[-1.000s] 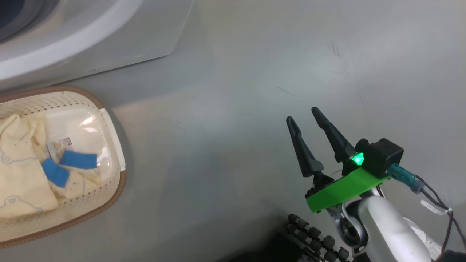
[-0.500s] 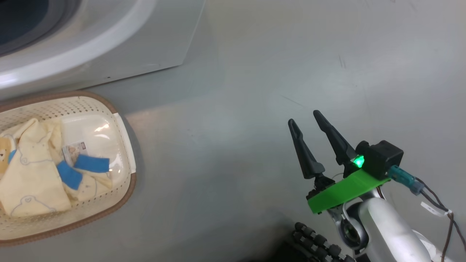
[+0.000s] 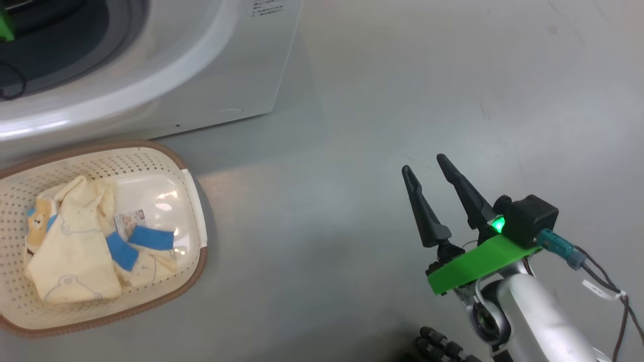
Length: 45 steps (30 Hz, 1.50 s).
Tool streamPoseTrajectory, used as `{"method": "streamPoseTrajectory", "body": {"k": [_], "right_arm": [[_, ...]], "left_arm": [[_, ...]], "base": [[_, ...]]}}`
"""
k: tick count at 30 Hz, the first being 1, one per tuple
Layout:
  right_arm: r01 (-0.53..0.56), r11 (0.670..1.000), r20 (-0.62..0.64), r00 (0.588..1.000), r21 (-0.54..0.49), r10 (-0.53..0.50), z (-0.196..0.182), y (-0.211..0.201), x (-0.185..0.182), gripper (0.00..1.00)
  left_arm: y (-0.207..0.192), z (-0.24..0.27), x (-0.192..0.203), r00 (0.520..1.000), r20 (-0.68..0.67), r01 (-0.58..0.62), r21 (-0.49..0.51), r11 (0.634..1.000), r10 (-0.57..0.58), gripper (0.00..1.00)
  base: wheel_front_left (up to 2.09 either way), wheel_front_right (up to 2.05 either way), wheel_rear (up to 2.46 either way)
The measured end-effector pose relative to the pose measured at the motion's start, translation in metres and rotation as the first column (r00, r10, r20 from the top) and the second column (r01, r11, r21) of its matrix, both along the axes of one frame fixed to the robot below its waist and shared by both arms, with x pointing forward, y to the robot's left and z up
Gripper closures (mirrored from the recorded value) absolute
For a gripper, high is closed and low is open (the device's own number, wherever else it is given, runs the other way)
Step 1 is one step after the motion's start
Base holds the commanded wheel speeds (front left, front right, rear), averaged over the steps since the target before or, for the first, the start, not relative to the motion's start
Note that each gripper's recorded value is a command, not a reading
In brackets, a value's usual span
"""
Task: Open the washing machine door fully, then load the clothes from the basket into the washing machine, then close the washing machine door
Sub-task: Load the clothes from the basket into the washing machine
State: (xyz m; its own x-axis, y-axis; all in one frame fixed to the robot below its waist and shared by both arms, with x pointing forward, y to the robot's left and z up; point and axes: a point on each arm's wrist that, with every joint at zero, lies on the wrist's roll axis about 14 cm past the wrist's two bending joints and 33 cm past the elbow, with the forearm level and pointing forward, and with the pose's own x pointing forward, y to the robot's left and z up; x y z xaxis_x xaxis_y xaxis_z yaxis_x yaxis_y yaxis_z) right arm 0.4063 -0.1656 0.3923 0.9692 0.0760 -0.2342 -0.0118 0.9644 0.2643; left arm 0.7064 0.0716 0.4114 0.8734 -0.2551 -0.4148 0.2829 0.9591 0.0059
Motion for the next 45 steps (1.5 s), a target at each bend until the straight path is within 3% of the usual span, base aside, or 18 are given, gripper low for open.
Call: {"method": "streamPoseTrajectory", "body": {"k": [17,29,45], "right_arm": [[-0.037,0.999,0.108,0.993,-0.003,0.037,0.034,0.011,0.01,0.0],[-0.055,0.998,0.179,0.982,-0.017,0.058,0.058,0.016,0.015,0.0],[-0.073,0.997,0.23,0.97,-0.015,0.075,0.08,0.025,-0.003,0.0]], "left_arm": [[0.009,0.039,-0.046,0.991,0.13,0.028,-0.041,0.999,-0.023,0.0],[0.009,0.051,-0.088,0.982,0.187,0.034,-0.133,0.991,-0.008,0.0],[-0.001,0.033,-0.2,0.976,0.211,0.103,-0.213,0.972,-0.057,0.0]], "base": [[0.0,0.0,0.0],[0.0,0.0,0.0],[0.0,0.0,0.0]]}}
